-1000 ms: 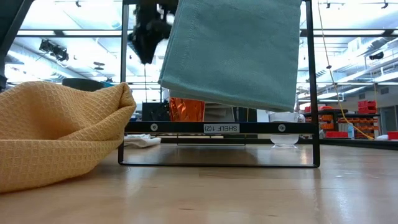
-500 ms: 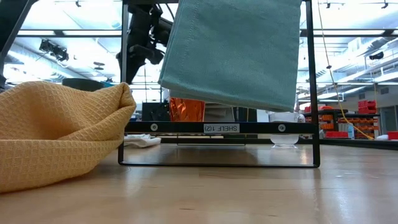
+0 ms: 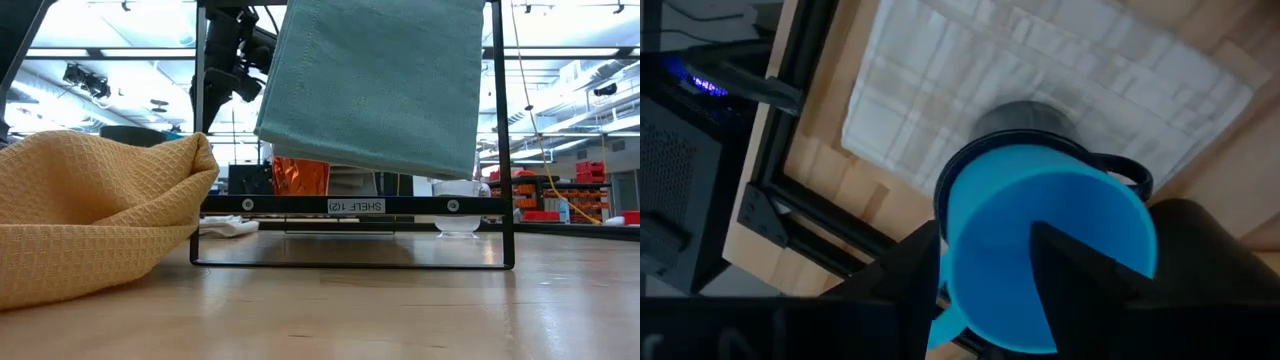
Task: Stack small to large cups/mugs on shelf
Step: Put the light blue mug on the shelf
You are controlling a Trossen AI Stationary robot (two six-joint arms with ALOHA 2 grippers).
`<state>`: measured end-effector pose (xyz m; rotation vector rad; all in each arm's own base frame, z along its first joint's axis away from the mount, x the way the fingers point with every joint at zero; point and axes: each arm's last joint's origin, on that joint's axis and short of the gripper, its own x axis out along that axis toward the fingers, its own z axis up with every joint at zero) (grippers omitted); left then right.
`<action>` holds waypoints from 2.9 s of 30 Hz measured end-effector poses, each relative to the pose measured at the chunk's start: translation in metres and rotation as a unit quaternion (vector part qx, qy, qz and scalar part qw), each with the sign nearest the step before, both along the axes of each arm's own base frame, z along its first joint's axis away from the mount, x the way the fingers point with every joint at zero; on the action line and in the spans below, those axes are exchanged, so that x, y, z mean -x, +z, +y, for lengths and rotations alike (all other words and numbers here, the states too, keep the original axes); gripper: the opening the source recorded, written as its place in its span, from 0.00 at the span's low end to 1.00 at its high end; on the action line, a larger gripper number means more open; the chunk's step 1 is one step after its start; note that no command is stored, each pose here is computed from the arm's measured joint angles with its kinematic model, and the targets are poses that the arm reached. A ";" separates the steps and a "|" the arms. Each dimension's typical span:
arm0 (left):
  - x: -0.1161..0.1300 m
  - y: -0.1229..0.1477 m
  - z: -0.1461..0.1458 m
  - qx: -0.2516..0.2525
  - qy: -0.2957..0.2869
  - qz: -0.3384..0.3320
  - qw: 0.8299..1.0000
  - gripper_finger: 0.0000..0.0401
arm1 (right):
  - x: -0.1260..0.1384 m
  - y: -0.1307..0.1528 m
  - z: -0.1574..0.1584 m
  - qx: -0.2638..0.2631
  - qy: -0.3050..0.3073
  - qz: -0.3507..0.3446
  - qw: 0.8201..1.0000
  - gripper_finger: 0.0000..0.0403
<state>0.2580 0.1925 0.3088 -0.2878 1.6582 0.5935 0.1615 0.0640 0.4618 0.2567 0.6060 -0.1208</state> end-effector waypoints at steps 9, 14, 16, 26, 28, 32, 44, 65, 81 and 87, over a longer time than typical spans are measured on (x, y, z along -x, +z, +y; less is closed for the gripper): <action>0.007 0.000 0.009 0.016 0.036 -0.016 0.999 0.41 | -0.001 -0.001 0.001 -0.004 -0.004 0.001 1.000 0.03; 0.010 -0.009 0.010 0.050 0.052 -0.020 0.997 0.41 | -0.001 -0.001 0.001 -0.008 -0.006 0.001 1.000 0.03; 0.012 -0.017 0.008 0.062 0.043 -0.006 0.997 0.41 | -0.001 -0.001 0.001 -0.009 -0.007 0.001 1.000 0.03; 0.020 -0.048 0.001 0.047 -0.003 0.098 0.994 0.29 | -0.001 -0.001 0.001 -0.002 -0.002 0.002 1.000 0.03; 0.020 -0.047 0.001 0.045 -0.005 0.097 0.994 0.22 | -0.001 -0.001 0.001 0.000 -0.001 0.002 1.000 0.03; 0.018 -0.040 0.003 0.035 -0.005 0.086 0.996 0.05 | -0.001 -0.001 0.001 0.001 0.000 0.002 1.000 0.03; -0.005 0.019 -0.001 -0.041 -0.024 -0.013 0.999 0.03 | -0.001 -0.001 0.001 0.009 0.005 0.002 1.000 0.03; -0.031 0.145 -0.077 0.218 0.092 -0.395 0.888 0.03 | -0.001 0.000 0.000 0.053 0.020 0.001 0.998 0.03; -0.072 0.118 -0.255 -0.048 -0.632 -0.183 0.751 0.03 | 0.002 -0.004 -0.002 0.104 0.052 0.029 0.993 0.03; -0.093 0.105 -0.248 -0.144 -0.683 -0.101 0.709 0.03 | -0.014 0.001 0.005 0.091 0.066 -0.018 0.994 0.03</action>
